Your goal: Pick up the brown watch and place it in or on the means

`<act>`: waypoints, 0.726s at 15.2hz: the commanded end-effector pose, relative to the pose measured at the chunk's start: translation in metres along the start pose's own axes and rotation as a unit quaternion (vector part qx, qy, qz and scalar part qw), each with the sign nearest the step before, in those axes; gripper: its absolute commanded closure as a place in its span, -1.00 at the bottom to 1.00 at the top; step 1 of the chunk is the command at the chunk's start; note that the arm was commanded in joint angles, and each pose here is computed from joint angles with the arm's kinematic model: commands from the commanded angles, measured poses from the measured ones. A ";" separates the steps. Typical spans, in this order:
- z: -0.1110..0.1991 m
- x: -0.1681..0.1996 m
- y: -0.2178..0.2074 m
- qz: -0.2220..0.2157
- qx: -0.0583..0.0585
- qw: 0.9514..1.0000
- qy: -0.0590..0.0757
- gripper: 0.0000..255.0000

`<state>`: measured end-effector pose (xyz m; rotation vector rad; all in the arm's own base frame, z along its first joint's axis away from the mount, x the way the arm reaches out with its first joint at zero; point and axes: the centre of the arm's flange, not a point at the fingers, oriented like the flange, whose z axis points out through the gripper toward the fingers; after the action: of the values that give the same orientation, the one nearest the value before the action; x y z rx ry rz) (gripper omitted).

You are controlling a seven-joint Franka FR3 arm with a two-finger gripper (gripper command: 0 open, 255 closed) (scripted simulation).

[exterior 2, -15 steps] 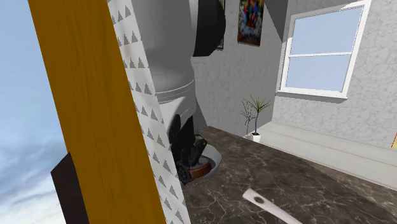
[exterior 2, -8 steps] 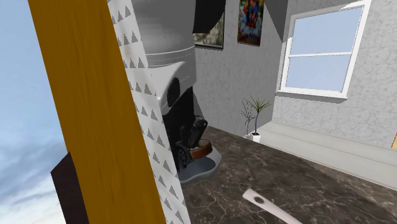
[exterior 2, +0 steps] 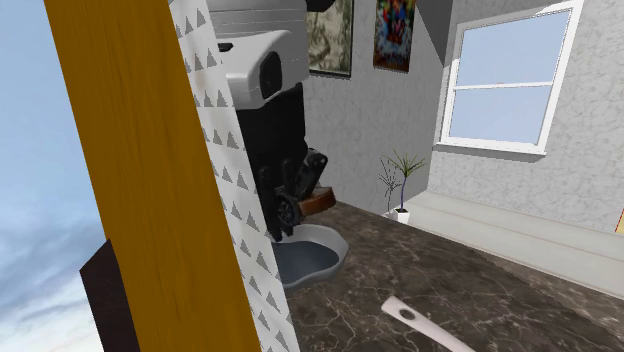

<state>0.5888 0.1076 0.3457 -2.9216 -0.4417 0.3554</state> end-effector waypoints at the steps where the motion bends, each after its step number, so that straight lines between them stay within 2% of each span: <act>1: -0.007 -0.002 -0.001 0.000 0.000 1.000 0.000 1.00; 11: 0.017 -0.129 -0.025 0.000 0.000 1.000 0.000 1.00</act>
<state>0.4711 0.0929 0.3622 -2.9215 -0.4414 0.3558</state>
